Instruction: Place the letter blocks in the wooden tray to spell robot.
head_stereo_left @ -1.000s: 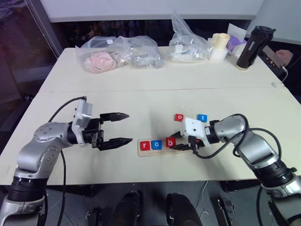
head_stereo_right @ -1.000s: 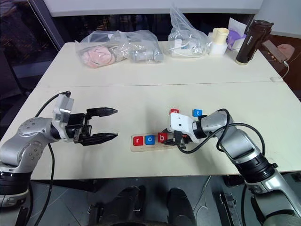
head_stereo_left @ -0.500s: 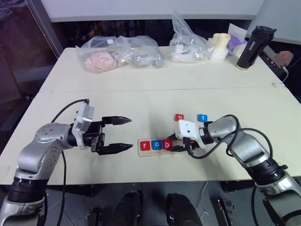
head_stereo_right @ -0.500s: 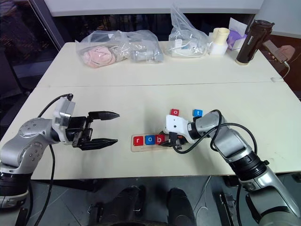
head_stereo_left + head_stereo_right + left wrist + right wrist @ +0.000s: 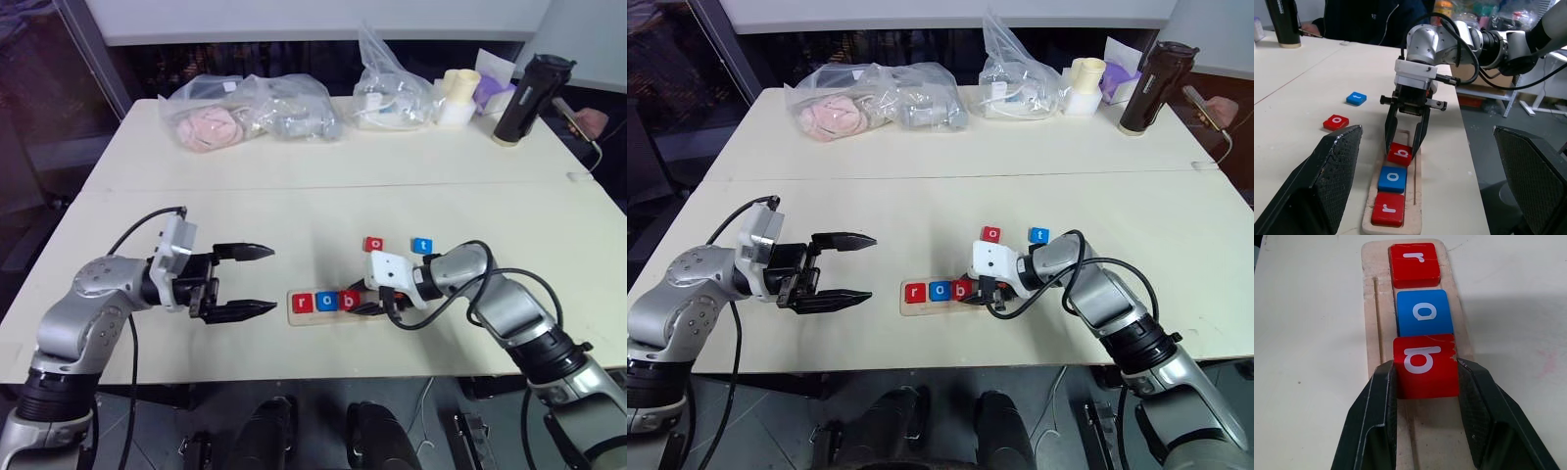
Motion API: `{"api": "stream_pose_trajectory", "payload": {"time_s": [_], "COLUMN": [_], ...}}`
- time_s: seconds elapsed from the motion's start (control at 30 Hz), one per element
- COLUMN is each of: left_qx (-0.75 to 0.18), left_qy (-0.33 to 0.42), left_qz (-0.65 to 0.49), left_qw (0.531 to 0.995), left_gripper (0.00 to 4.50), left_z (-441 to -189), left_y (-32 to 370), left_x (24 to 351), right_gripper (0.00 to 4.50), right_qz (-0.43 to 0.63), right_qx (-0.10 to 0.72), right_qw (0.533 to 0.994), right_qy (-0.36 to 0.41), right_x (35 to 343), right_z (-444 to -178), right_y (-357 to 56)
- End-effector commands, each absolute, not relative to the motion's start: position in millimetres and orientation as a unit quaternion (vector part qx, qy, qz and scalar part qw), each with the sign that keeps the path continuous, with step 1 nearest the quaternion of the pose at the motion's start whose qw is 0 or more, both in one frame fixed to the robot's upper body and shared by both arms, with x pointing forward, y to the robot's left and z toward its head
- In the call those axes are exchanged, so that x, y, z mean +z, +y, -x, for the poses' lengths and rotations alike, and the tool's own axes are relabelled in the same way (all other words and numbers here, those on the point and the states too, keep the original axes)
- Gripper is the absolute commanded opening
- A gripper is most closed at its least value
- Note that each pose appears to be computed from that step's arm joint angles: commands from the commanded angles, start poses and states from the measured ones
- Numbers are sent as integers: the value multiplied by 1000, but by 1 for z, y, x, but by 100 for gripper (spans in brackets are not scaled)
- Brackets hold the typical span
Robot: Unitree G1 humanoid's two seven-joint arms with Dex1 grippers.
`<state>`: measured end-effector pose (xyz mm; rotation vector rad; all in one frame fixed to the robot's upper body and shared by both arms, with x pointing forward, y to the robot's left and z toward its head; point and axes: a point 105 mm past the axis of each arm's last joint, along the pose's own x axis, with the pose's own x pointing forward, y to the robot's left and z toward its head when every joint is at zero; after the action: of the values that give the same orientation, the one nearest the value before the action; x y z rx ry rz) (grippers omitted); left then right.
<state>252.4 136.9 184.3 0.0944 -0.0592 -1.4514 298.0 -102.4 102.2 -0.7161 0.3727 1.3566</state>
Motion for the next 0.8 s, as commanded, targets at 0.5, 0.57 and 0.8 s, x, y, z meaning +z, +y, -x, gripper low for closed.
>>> {"api": "stream_pose_trajectory", "payload": {"time_s": [0.5, 0.57, 0.8], "left_qx": [-667, -667, -667], "left_qy": [-33, -33, -33], "left_qz": [-56, -55, -53], "left_qw": [742, 742, 742], "left_gripper": [450, 450, 450], "left_z": [-249, -249, -249], "left_y": [134, 133, 132], "left_x": [187, 187, 186], "right_gripper": [445, 445, 445], "right_qz": [335, 333, 307], "right_qx": [612, 612, 569], "right_qw": [703, 704, 757], "right_qy": [138, 134, 93], "right_x": [118, 122, 146], "right_z": [-302, -302, -328], "right_y": [-97, -97, -96]}}
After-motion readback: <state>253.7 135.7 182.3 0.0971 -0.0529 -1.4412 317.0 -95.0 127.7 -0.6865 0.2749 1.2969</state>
